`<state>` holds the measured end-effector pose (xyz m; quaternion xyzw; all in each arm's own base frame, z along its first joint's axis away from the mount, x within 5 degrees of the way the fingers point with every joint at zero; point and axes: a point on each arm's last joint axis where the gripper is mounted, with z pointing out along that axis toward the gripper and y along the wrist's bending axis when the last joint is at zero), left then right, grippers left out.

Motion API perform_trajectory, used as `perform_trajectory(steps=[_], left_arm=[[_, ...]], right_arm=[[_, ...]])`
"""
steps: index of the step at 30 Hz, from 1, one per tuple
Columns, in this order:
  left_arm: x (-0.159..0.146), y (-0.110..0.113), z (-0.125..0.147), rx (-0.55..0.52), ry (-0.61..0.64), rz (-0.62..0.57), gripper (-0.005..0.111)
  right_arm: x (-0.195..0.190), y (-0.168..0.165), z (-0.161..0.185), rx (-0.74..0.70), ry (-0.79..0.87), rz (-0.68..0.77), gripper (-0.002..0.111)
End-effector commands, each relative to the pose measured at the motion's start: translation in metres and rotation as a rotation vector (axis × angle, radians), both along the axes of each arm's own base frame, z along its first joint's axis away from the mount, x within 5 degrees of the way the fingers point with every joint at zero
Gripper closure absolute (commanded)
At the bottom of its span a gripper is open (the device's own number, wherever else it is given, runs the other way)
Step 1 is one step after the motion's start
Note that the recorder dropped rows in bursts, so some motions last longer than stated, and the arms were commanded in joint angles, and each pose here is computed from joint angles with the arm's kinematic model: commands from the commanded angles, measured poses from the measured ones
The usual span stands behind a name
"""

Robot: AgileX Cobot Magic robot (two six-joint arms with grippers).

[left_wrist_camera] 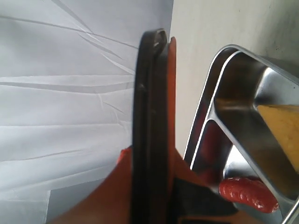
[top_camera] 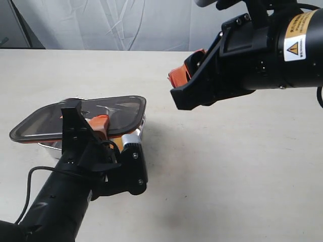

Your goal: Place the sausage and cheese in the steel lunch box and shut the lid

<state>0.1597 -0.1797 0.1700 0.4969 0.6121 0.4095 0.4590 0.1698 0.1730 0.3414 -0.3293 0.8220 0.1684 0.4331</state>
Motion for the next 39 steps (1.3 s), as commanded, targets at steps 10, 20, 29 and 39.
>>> perform_trajectory(steps=[10, 20, 29, 39], left_arm=[[0.003, -0.001, 0.004, -0.020, -0.025, 0.015, 0.107], [0.036, -0.008, 0.014, -0.066, 0.099, 0.014, 0.107], [0.042, 0.000, 0.018, 0.003, 0.067, 0.046, 0.107], [0.032, -0.005, 0.028, -0.078, -0.039, 0.083, 0.107]], right_arm=[[0.000, -0.002, 0.002, 0.001, -0.010, -0.005, 0.055], [0.000, -0.002, 0.002, 0.003, -0.012, -0.004, 0.055], [0.000, -0.002, 0.002, 0.001, -0.013, -0.004, 0.055], [0.009, -0.011, 0.003, 0.055, 0.028, -0.110, 0.055]])
